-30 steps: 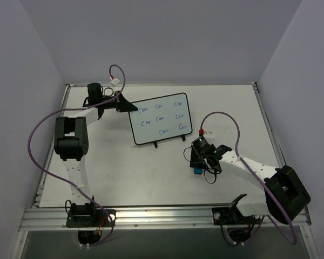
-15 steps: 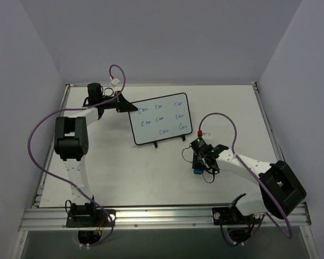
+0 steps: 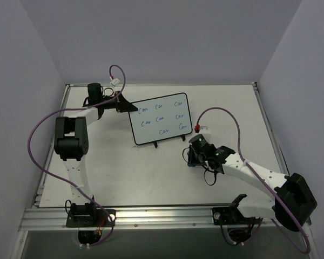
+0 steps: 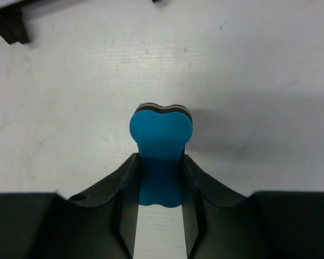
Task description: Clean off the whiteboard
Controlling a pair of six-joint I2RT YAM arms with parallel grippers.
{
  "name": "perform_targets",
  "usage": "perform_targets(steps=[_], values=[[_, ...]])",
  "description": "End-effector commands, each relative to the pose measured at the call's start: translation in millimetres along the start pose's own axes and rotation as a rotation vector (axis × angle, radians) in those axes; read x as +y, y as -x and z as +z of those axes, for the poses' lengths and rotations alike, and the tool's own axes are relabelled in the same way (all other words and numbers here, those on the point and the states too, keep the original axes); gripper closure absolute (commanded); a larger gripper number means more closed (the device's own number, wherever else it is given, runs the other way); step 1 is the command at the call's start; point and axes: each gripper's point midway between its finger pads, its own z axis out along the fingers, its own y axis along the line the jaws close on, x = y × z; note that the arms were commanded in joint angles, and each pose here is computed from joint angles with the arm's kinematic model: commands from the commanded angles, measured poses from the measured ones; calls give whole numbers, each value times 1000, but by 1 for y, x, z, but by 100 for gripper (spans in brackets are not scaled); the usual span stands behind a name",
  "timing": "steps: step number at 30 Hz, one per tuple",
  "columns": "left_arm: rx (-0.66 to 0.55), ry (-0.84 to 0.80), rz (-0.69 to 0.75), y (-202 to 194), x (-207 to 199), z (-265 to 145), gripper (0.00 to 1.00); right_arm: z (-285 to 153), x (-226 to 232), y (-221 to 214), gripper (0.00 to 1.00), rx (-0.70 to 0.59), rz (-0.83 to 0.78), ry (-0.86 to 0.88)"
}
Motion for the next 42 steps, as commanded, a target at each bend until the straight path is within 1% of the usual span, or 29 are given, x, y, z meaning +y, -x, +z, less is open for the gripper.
perform_targets(steps=[1, 4, 6, 7, 9, 10, 12, 16, 20, 21, 22, 24, 25, 27, 28, 30, 32, 38, 42], values=[[-13, 39, 110, 6, 4, 0, 98, -14, 20, 49, 91, -147, -22, 37], [-10, 39, 102, 4, 7, 2, 98, -21, 39, 80, 92, -213, -40, 73], [-9, 40, 103, 3, 7, 2, 98, -21, 51, 93, 94, -233, -61, 100], [-9, 39, 104, 3, 7, 2, 98, -29, 65, 113, 97, -282, -55, 139], [-9, 39, 107, 4, 6, 2, 98, -24, 76, 126, 98, -298, -73, 145], [-8, 40, 107, 4, 5, 3, 98, -32, 88, 148, 98, -347, -82, 164], [-8, 39, 112, 4, 3, 3, 98, -22, 95, 160, 98, -360, -103, 138], [-1, 49, 112, 2, 6, 3, 98, -21, 117, 199, 98, -457, -104, 144], [0, 56, 113, 1, 8, 3, 98, -3, 142, 220, 99, -483, -105, 147], [3, 59, 107, 0, 8, 2, 98, 1, 150, 222, 99, -487, -107, 152], [6, 60, 117, 0, 9, 3, 98, 15, 155, 218, 100, -470, -117, 138], [9, 64, 114, 0, 9, 2, 98, 18, 171, 226, 100, -493, -93, 149], [9, 65, 117, 0, 9, 2, 98, 30, 181, 218, 100, -479, -99, 147], [12, 63, 119, -1, 8, 2, 98, 30, 196, 224, 100, -510, -58, 140], [11, 63, 125, -1, 7, 2, 98, 43, 206, 213, 100, -493, -70, 133], [11, 66, 130, 0, 7, 2, 98, 50, 214, 211, 100, -495, -41, 109], [13, 63, 135, 0, 5, 2, 98, 57, 232, 209, 100, -497, -22, 116], [15, 53, 145, 0, 1, 3, 98, 66, 257, 213, 100, -538, 68, 112], [17, 49, 147, -2, 0, 4, 98, 74, 258, 215, 100, -552, 95, 93]])
